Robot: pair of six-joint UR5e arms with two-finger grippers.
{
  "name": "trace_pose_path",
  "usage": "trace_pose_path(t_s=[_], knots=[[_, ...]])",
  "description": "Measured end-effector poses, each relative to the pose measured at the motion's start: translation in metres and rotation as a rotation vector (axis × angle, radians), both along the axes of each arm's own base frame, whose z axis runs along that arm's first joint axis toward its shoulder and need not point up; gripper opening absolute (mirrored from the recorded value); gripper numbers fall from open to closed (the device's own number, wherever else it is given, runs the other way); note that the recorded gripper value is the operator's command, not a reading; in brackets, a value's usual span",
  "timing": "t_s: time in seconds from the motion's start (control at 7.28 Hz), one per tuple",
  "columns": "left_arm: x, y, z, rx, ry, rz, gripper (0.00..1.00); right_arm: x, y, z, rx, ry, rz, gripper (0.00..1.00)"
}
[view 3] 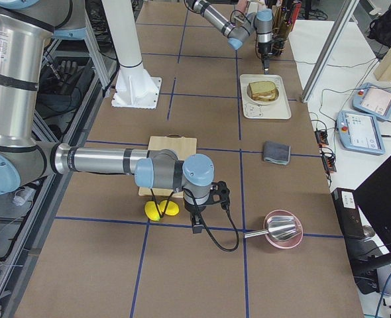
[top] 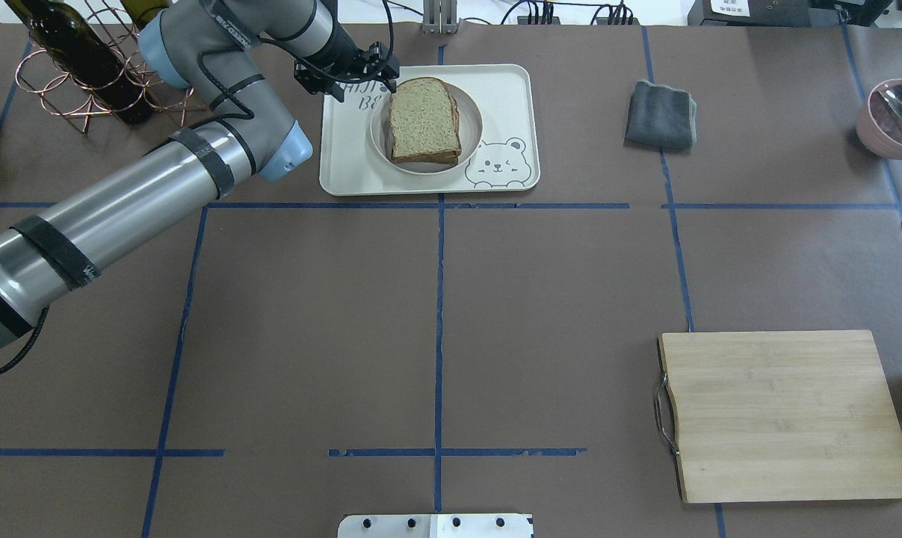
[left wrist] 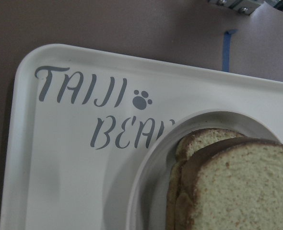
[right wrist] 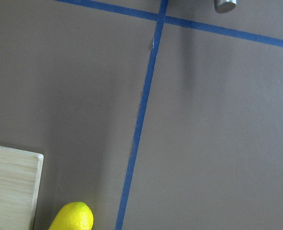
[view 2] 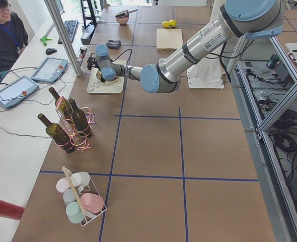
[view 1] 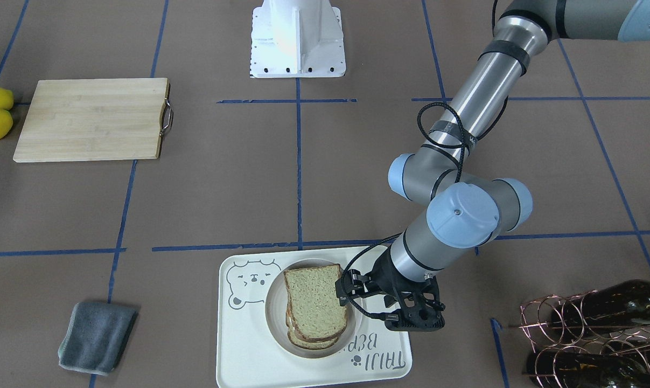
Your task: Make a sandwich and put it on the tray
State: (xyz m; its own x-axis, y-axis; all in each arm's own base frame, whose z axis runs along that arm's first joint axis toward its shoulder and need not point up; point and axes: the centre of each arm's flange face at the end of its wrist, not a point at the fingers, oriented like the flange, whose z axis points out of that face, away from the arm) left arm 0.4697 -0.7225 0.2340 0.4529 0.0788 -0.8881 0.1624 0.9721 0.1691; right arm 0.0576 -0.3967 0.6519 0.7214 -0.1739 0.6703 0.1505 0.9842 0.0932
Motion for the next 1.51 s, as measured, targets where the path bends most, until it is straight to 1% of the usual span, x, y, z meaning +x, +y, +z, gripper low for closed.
trace_pose_path(t_s=[0.14, 0.41, 0.55, 0.69, 0.82, 0.96, 1.24, 1.37, 1.51], knots=[[-0.022, 0.017, -0.002, 0.036, -0.014, 0.014, 1.00, 0.000, 0.000, 0.000, -0.006, 0.001, 0.007, 1.00], [-0.077, 0.080, 0.019, 0.106, -0.042, 0.049, 1.00, 0.000, 0.000, 0.000, -0.010, 0.001, 0.011, 1.00], [-0.110, 0.109, 0.032, 0.142, -0.077, 0.070, 1.00, 0.000, 0.000, -0.001, -0.010, 0.000, 0.012, 1.00], [-0.146, 0.132, 0.048, 0.184, -0.129, 0.097, 1.00, 0.000, 0.000, -0.001, -0.009, -0.001, 0.012, 1.00], [-0.182, 0.146, 0.075, 0.226, -0.188, 0.125, 1.00, 0.000, 0.001, 0.000, -0.012, 0.000, 0.013, 1.00], [-0.222, 0.153, 0.110, 0.247, -0.244, 0.136, 1.00, 0.000, 0.001, 0.002, -0.014, 0.000, 0.012, 1.00], [-0.319, 0.157, 0.186, 0.250, -0.336, 0.147, 1.00, 0.000, 0.002, 0.003, -0.011, 0.000, 0.006, 1.00], [-0.368, 0.160, 0.221, 0.201, -0.356, 0.174, 1.00, 0.000, 0.002, 0.003, -0.009, -0.001, 0.004, 1.00], [-0.399, 0.165, 0.250, 0.106, -0.370, 0.203, 1.00, 0.000, 0.002, 0.004, -0.010, -0.001, 0.003, 1.00]])
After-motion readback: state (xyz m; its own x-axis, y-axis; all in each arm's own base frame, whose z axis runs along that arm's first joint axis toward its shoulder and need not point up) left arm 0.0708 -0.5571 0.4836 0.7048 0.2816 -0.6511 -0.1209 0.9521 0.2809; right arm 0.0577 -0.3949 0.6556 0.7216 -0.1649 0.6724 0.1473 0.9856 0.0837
